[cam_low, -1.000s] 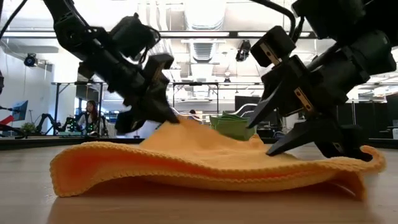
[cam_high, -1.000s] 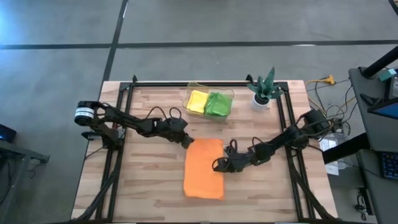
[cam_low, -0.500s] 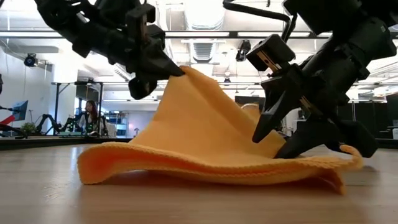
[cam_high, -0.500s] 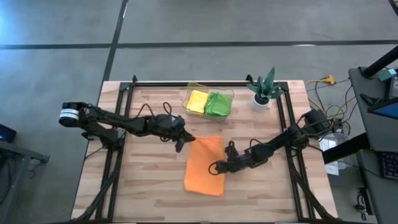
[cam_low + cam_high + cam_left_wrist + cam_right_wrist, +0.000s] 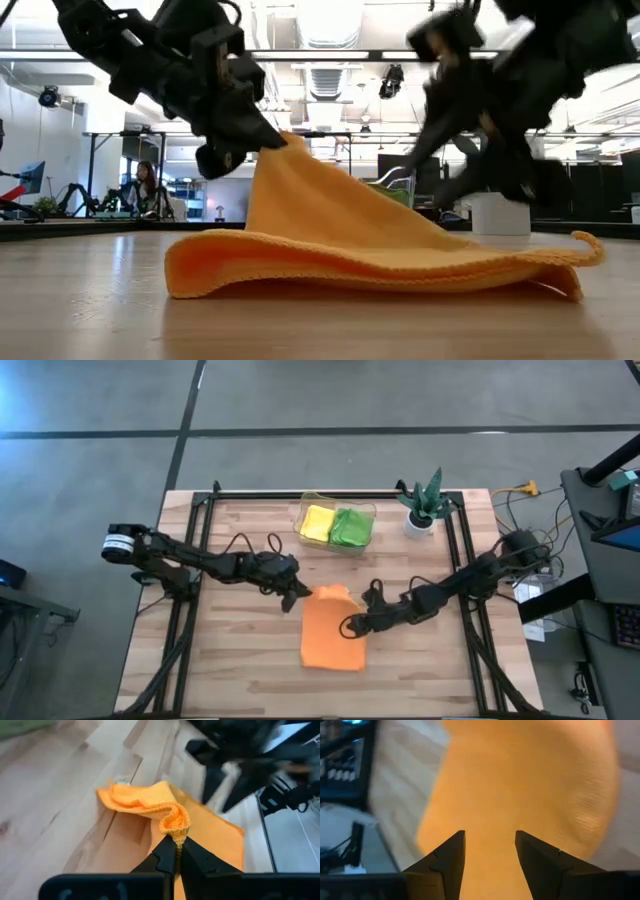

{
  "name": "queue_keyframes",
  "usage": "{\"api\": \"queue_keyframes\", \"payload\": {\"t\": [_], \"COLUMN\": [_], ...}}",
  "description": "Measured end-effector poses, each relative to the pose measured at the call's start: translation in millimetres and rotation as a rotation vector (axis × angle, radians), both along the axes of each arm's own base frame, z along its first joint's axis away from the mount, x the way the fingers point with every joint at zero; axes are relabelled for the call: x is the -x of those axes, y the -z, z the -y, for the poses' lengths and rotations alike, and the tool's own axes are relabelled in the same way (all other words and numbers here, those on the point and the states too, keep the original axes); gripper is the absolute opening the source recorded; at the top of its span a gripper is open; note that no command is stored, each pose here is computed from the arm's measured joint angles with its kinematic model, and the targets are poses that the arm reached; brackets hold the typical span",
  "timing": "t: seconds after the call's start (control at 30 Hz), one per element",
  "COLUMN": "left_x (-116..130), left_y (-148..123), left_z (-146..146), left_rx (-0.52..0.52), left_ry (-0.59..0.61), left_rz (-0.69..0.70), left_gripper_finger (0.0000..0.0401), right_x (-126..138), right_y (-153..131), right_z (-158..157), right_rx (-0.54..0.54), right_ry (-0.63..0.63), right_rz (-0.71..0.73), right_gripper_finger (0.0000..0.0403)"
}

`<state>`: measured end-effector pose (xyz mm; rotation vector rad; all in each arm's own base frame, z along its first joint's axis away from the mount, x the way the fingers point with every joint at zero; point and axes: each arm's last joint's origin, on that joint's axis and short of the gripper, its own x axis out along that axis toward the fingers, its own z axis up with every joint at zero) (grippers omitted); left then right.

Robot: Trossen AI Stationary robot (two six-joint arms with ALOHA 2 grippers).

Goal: Fold microfiber towels
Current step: Fold the orange microfiber towel

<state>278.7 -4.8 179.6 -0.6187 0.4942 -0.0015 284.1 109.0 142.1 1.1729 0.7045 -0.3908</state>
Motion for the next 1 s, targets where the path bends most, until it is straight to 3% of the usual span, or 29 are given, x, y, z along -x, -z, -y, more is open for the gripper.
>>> {"api": "queue_keyframes", "payload": {"t": [0.17,0.27,0.4,0.53,0.67,0.87,1.0], "left_x": [-3,-4,-4,-3,-8,-12,-8], "left_y": [13,14,10,0,-14,-28,-25], "left_z": [2,6,11,20,36,62,76], "left_rx": [0.02,-0.089,-0.293,-0.525,-0.725,-0.833,-0.872], "left_ry": [0.015,0.09,0.217,0.357,0.486,0.59,0.674], "left_rz": [-0.046,-0.03,0.03,0.119,0.225,0.318,0.298], "left_gripper_finger": [0.0,0.0,0.0,0.0,0.0,0.0,0.0], "right_x": [6,12,28,43,50,52,52], "right_y": [-31,-48,-56,-55,-56,-55,-53], "right_z": [4,9,17,23,22,21,19], "right_rx": [0.127,0.2,0.274,0.287,0.276,0.262,0.246], "right_ry": [-0.083,-0.048,-0.007,0.008,0.009,0.014,0.023], "right_rz": [0.118,0.168,0.087,-0.021,-0.033,-0.034,-0.04], "right_gripper_finger": [0.017,0.017,0.017,0.017,0.017,0.017,0.017]}}
